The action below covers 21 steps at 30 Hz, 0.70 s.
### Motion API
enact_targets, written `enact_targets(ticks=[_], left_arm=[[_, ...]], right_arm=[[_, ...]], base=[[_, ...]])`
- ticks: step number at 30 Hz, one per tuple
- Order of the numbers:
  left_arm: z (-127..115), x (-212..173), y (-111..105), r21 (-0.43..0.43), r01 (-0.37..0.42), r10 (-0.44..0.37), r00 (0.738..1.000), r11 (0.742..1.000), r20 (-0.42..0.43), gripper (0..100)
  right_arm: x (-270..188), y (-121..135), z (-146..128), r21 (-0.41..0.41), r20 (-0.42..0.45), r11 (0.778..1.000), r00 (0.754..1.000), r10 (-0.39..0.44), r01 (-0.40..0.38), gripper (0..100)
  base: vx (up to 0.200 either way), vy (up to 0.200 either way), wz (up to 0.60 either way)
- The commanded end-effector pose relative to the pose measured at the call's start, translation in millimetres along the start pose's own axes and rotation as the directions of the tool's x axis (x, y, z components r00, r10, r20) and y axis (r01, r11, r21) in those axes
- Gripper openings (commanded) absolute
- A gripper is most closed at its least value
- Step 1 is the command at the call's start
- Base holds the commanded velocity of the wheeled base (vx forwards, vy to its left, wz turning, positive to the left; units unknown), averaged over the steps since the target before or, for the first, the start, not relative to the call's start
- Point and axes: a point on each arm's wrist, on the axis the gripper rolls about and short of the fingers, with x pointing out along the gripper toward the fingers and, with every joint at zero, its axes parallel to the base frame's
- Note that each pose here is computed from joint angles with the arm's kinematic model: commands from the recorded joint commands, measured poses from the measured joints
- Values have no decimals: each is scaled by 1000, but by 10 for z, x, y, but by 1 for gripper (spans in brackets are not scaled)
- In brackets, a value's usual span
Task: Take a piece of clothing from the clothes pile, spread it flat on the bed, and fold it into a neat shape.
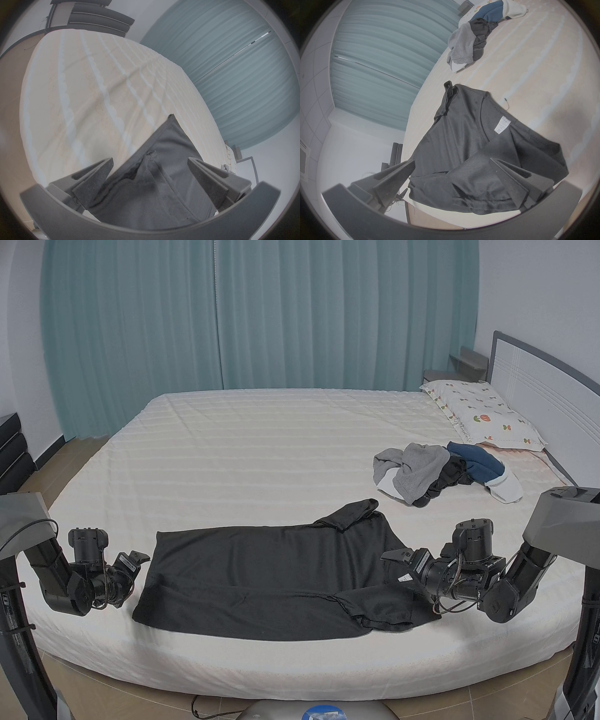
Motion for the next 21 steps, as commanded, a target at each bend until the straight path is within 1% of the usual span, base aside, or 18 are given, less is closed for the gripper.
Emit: enact_targets(ticks=[1, 10, 16, 21], left_arm=[[-2, -2, -9, 2, 3, -3, 1000, 1000, 1, 100], [-15, -31, 2, 0, 3, -3, 1000, 1000, -6, 100], [1, -18, -17, -1, 11, -11, 1000, 1000, -1, 100], [16, -15, -37, 0, 18, -18, 1000, 1000, 4, 100]], right_arm=[[8, -4, 15, 2, 5, 1000, 1000, -1, 1, 100], [-5, -1, 47, 2, 17, 1000, 1000, 3, -3, 100], [0, -16, 59, 2, 22, 1000, 1000, 3, -3, 100], [-2, -19, 56, 2, 21, 1000, 1000, 2, -2, 100]], base=[[0, 0, 0], [0, 0, 0], [200, 0, 0], [0, 0, 0]])
